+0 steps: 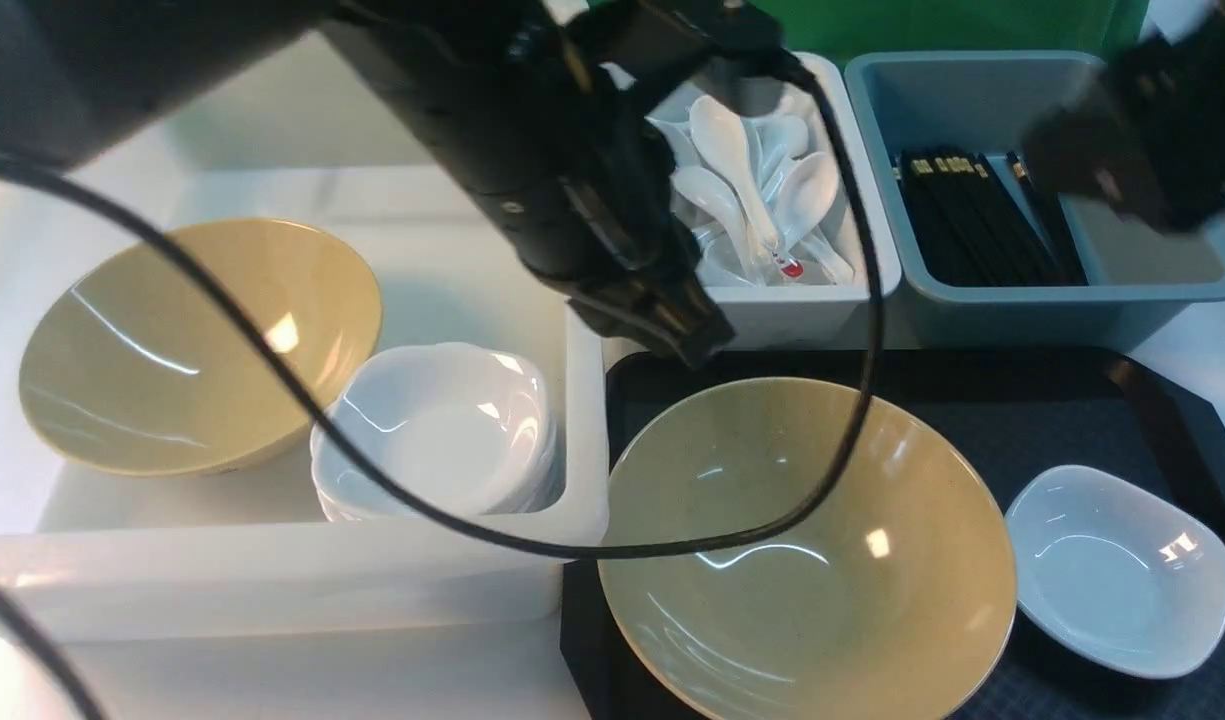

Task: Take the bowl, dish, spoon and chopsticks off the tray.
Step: Use the left arm to grab the yellow noodle bowl on the left

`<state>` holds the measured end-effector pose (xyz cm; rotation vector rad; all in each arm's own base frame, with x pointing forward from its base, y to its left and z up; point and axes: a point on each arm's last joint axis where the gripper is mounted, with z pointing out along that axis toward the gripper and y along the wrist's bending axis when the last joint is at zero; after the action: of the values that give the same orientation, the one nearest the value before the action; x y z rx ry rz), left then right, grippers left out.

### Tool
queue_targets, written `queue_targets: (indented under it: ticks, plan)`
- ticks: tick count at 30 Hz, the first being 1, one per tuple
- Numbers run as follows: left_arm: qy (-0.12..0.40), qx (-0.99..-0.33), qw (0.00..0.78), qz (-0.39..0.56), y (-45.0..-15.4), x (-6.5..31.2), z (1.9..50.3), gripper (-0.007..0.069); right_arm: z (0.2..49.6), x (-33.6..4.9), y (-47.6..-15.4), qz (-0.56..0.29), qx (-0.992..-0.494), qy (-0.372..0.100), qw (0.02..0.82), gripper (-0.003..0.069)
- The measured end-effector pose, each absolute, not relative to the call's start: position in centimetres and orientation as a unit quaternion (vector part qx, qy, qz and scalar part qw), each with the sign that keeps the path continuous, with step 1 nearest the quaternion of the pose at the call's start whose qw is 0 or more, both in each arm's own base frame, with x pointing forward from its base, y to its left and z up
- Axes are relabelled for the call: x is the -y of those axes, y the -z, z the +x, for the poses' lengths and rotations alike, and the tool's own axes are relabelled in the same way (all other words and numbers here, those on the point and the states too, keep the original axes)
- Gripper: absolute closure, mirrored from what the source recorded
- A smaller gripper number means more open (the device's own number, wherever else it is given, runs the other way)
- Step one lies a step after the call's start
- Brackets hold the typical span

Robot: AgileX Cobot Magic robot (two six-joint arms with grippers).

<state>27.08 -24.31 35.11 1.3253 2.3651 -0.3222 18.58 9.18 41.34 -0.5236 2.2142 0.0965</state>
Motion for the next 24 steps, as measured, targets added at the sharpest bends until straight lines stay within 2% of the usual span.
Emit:
queue_targets:
  ticks: [3, 4, 6, 7, 8, 11, 13, 17, 19, 23, 24]
  plan:
    - [0.107, -0.842, 0.195, 0.492, -33.8, 26.6, 28.1, 0.0447, 15.4, -7.4, -40.1, -0.192, -0.879, -0.051, 0.434, 0.0139]
    - [0.092, -0.842, 0.182, 0.5, -32.1, 28.3, 29.2, 0.0366, 13.5, -6.3, -38.8, -0.185, -0.876, -0.058, 0.442, 0.0139]
    - [0.082, -0.844, 0.181, 0.498, -31.5, 28.9, 29.9, 0.0328, 12.3, -5.6, -38.5, -0.179, -0.87, -0.065, 0.455, 0.0139]
    - [0.061, -0.85, 0.174, 0.493, -29.9, 29.7, 31.2, 0.0265, 11.0, -4.8, -37.9, -0.172, -0.864, -0.072, 0.468, 0.0139]
    - [0.059, -0.851, 0.176, 0.492, -29.9, 29.8, 31.3, 0.0259, 10.7, -4.7, -37.8, -0.171, -0.863, -0.074, 0.47, 0.0139]
    - [0.024, -0.86, 0.163, 0.483, -27.1, 30.7, 33.3, 0.0186, 9.2, -3.8, -37.4, -0.163, -0.856, -0.081, 0.483, 0.0139]
    - [0.009, -0.864, 0.153, 0.48, -25.6, 31.0, 34.1, 0.0172, 8.8, -3.6, -37.5, -0.162, -0.854, -0.081, 0.487, 0.0139]
    - [0.007, -0.868, 0.125, 0.48, -23.0, 31.5, 34.5, 0.0177, 8.8, -3.5, -37.3, -0.162, -0.86, -0.078, 0.478, 0.0139]
    - [0.014, -0.871, 0.11, 0.478, -21.9, 31.8, 34.5, 0.0211, 9.0, -3.6, -37.1, -0.163, -0.864, -0.075, 0.471, 0.0139]
    - [0.028, -0.877, 0.088, 0.472, -21.4, 31.9, 34.2, 0.0421, 9.4, -3.9, -36.8, -0.168, -0.868, -0.07, 0.463, 0.0139]
    - [0.03, -0.878, 0.086, 0.471, -21.5, 31.9, 34.2, 0.0433, 9.4, -3.9, -36.8, -0.169, -0.868, -0.069, 0.462, 0.0139]
